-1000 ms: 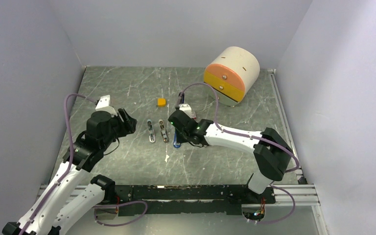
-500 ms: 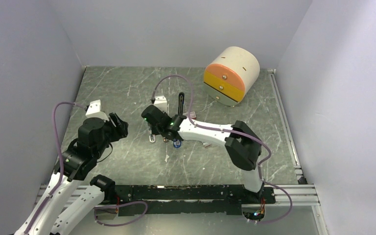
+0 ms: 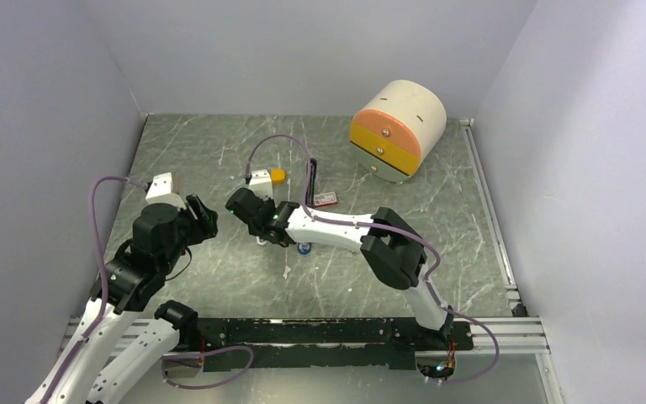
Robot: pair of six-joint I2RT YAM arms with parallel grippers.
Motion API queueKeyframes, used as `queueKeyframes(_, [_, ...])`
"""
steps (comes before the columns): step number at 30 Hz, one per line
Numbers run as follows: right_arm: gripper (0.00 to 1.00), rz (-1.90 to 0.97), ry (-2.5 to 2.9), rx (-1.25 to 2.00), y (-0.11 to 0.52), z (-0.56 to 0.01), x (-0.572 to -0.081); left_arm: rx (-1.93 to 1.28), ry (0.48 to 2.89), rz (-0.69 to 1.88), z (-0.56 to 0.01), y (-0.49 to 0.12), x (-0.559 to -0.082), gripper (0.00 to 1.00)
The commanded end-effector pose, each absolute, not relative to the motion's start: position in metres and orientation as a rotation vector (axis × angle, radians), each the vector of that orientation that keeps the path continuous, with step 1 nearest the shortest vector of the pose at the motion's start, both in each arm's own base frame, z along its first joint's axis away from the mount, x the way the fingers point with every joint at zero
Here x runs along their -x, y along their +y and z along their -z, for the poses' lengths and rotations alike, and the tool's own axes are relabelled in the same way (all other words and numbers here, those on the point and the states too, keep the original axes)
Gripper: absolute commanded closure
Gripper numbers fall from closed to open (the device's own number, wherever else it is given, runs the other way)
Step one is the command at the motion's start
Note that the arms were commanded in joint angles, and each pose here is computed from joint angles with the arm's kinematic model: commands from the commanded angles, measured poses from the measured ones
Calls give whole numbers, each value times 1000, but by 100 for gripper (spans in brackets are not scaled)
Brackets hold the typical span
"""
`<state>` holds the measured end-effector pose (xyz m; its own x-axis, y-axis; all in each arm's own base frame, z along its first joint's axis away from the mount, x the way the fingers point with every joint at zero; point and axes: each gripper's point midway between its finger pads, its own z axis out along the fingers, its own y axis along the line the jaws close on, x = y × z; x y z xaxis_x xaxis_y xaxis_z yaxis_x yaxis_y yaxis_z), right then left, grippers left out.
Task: Load the staples into the stapler
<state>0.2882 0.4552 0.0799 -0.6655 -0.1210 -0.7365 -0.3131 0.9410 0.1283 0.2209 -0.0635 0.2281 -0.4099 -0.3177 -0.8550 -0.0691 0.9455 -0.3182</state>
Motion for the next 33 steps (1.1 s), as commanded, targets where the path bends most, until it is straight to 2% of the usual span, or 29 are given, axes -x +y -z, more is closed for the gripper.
queueKeyframes(1, [81,-262,2292,285,455,-71,-291,273,1954,271,-237,-60,-220,37])
queueKeyframes(33, [81,-252,2308,306,459,-47,-290,285,1954,259,-236,-58,-220,37])
